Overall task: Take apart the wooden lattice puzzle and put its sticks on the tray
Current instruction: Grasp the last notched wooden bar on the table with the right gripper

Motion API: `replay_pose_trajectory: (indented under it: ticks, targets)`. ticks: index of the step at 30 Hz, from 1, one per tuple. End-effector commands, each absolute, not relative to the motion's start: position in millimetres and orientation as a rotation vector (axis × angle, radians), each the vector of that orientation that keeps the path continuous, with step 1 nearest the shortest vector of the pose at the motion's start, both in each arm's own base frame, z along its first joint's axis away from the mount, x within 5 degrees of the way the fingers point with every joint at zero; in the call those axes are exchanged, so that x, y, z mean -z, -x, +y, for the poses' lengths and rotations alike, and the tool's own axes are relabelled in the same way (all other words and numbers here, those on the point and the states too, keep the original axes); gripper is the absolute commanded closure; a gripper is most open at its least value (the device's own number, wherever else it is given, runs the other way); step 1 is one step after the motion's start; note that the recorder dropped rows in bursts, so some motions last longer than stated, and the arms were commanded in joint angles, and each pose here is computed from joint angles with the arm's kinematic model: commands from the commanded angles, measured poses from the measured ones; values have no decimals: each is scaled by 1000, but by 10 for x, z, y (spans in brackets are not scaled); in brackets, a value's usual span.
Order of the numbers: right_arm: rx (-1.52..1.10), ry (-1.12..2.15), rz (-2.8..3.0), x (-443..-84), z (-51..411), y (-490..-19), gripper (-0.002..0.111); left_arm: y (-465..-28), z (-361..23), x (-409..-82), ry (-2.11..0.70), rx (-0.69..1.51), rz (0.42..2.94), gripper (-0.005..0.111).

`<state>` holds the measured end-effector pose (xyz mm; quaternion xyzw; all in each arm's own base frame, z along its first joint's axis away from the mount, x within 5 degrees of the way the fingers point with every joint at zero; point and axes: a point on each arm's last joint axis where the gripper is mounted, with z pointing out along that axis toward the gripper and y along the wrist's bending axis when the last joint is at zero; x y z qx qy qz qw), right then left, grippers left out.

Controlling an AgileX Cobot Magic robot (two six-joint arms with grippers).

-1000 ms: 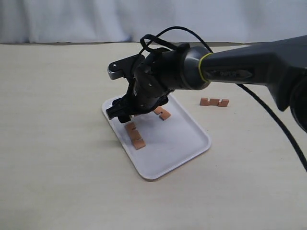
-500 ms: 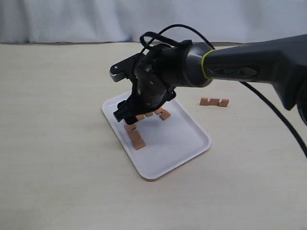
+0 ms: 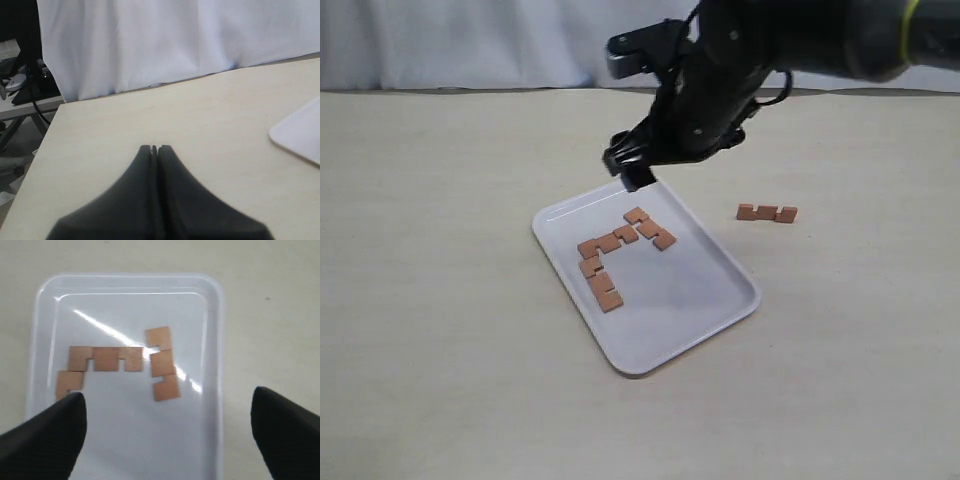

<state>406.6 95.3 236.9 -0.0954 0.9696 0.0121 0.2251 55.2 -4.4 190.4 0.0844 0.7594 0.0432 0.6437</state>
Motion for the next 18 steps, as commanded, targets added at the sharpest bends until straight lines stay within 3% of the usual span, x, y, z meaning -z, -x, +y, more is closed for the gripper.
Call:
replay_pose_trajectory:
  ticks: [1, 8, 18]
  targets:
    - [-1, 116, 2700, -2477, 430, -4088, 25, -552, -41, -1906, -185, -101, 1723, 107]
    - [11, -184, 2701, -2101, -134, -4137, 25, -552, -41, -1906, -185, -101, 1723, 107]
    - [94, -312, 2756, -1505, -276, -4191, 25, -553, -41, -1911, -181, -98, 1719, 107]
